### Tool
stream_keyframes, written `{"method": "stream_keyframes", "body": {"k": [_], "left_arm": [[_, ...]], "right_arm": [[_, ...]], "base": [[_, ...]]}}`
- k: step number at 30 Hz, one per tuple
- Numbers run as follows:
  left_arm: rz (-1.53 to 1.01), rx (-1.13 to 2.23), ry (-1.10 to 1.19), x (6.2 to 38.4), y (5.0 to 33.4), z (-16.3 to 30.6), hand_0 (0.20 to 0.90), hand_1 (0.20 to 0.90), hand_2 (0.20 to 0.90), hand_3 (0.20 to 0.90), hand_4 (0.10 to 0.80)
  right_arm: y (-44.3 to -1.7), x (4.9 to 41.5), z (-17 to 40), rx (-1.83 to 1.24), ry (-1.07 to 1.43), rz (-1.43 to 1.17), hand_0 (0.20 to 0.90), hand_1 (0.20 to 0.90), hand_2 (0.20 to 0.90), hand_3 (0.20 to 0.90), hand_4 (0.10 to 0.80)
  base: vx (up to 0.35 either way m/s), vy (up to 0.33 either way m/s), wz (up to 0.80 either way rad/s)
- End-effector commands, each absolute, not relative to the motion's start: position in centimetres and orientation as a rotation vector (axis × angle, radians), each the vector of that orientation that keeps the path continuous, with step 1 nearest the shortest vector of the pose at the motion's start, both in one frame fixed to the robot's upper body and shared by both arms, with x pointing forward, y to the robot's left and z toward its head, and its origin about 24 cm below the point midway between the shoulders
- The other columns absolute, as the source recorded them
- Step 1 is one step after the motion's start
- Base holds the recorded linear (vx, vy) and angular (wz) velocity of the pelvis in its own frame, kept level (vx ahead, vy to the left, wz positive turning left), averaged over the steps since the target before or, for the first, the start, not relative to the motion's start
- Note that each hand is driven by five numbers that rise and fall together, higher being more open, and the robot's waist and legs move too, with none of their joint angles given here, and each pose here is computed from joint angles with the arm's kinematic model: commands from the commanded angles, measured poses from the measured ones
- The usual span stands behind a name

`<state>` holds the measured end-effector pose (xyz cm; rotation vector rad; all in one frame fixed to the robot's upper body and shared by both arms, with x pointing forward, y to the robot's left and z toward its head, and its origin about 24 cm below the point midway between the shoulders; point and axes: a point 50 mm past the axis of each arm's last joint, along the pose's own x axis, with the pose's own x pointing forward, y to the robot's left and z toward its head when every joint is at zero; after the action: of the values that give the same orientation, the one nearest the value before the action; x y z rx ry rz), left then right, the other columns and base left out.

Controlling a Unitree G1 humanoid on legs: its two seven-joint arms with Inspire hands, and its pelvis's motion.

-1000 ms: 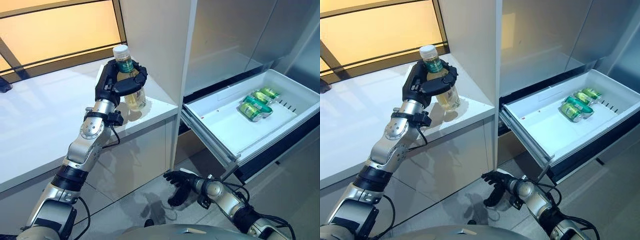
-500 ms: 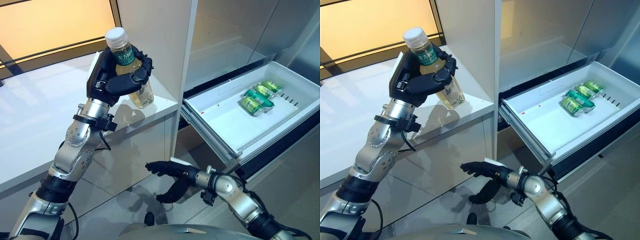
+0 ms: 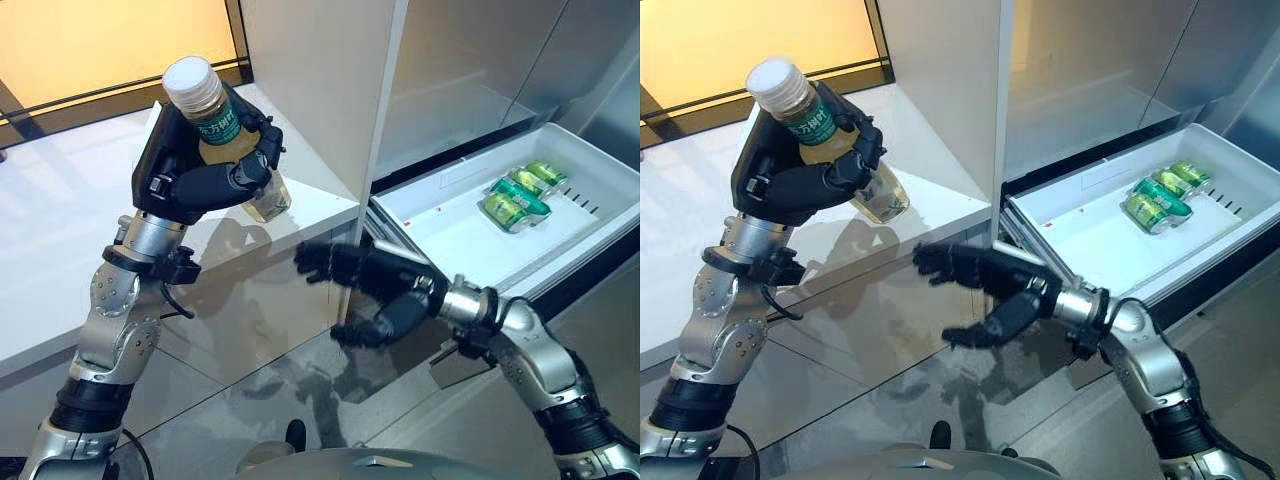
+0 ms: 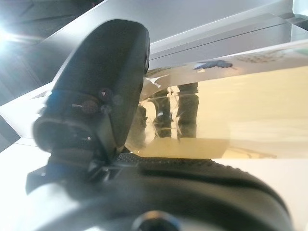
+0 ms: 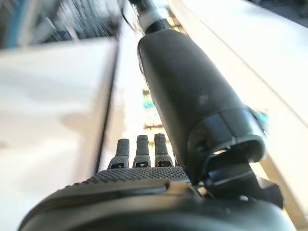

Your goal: Put drinks into fridge and close the fridge

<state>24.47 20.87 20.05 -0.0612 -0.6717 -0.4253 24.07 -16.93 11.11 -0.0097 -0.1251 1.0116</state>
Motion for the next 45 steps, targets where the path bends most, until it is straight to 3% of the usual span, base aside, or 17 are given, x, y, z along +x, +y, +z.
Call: {"method": "stream_keyframes", "body": {"k": [1, 6, 18, 34, 45], "left_arm": [[-0.413, 0.029, -1.035, 22.2, 22.2, 25.6, 0.300, 0.300, 0.300, 0.200, 0.100], [-0.449, 0.032, -1.001, 22.1, 22.3, 25.2, 0.300, 0.300, 0.300, 0.200, 0.100], [-0.652, -0.076, -0.887, 24.3, 18.2, 24.6, 0.300, 0.300, 0.300, 0.200, 0.100], [-0.813, -0.095, -0.839, 24.8, 15.3, 24.7, 0.300, 0.300, 0.300, 0.200, 0.100], [-0.850, -0.064, -0.800, 25.1, 14.3, 24.6, 0.300, 0.300, 0.300, 0.200, 0.100]], "right_arm": [[-18.4, 24.6, 16.6, -0.037, -0.452, 0.837, 0.900, 0.900, 0.900, 0.900, 0.800], [-19.1, 24.5, 17.0, -0.067, -0.469, 0.773, 0.900, 0.900, 0.900, 0.900, 0.800], [-14.9, 27.0, 18.6, -0.089, -0.434, 0.881, 0.900, 0.900, 0.900, 0.900, 0.800], [-10.6, 28.3, 17.9, 0.035, -0.304, 1.016, 0.900, 0.900, 0.900, 0.900, 0.800], [-8.6, 28.4, 19.3, 0.013, -0.351, 1.055, 0.900, 0.900, 0.900, 0.900, 0.800]], "base": [[0.000, 0.000, 0.00], [-0.006, 0.002, -0.02], [0.001, -0.001, 0.00], [0.020, -0.003, 0.02], [0.013, 0.000, 0.00]]}}
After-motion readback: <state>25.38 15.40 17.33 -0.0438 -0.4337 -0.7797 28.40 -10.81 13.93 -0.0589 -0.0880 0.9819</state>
